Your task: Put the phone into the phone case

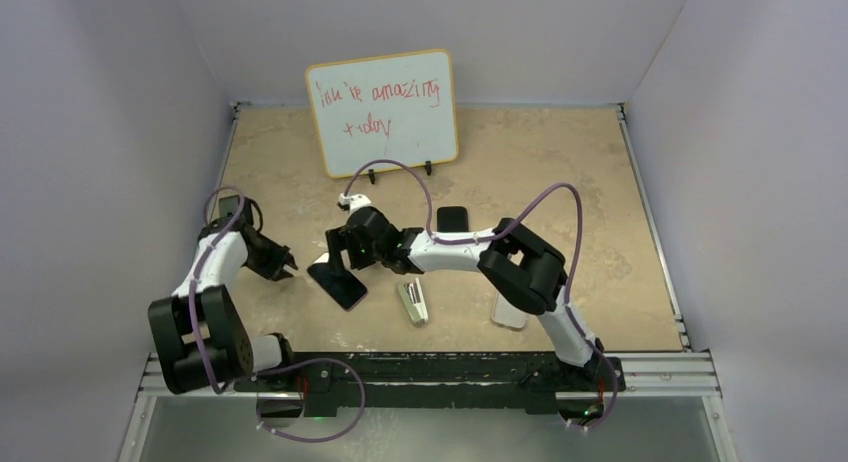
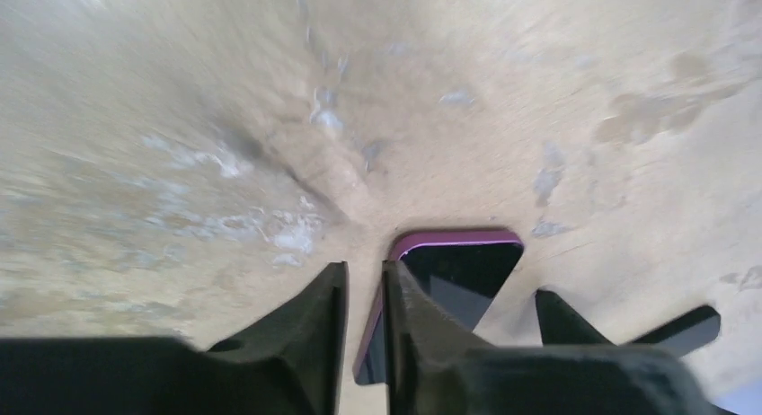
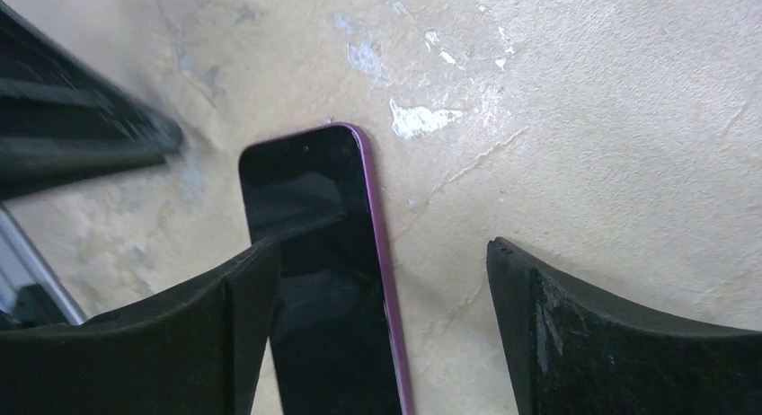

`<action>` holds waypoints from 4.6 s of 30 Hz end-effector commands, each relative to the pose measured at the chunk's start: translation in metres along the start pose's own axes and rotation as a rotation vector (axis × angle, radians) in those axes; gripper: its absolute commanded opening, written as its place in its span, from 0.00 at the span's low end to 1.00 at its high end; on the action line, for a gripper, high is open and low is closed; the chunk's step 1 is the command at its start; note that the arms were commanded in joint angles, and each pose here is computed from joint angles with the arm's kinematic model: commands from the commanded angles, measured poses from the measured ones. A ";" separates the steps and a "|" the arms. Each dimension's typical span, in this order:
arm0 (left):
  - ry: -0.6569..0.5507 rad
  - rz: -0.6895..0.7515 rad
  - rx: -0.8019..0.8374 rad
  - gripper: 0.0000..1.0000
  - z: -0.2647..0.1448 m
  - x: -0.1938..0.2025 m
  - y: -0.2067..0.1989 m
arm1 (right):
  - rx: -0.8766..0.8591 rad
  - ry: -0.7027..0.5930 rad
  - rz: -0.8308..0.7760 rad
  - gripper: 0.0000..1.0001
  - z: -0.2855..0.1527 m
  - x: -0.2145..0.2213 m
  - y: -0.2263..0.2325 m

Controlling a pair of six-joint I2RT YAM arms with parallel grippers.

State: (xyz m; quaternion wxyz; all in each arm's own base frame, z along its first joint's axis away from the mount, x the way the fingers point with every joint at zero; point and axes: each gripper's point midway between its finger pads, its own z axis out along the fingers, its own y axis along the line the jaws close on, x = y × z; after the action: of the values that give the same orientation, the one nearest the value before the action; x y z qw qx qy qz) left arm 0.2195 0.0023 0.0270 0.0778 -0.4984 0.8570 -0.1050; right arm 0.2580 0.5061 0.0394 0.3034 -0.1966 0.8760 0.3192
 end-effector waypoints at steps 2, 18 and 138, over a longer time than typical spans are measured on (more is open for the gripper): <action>-0.421 0.084 0.014 0.42 -0.057 -0.072 -0.013 | 0.046 0.026 -0.230 0.91 -0.017 0.004 -0.002; -0.579 0.303 0.089 0.94 -0.101 -0.097 -0.038 | 0.137 0.089 -0.413 0.99 -0.009 0.043 0.020; -0.017 0.753 0.710 0.95 -0.063 0.049 -0.118 | 0.574 -0.160 0.021 0.36 -0.150 -0.044 -0.140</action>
State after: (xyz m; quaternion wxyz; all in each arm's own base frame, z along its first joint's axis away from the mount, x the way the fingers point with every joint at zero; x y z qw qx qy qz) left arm 0.2767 -0.0819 0.1140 0.2740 -0.1265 0.8918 -0.3370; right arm 0.3039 0.3317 0.0742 0.3902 -0.1100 0.9095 0.0918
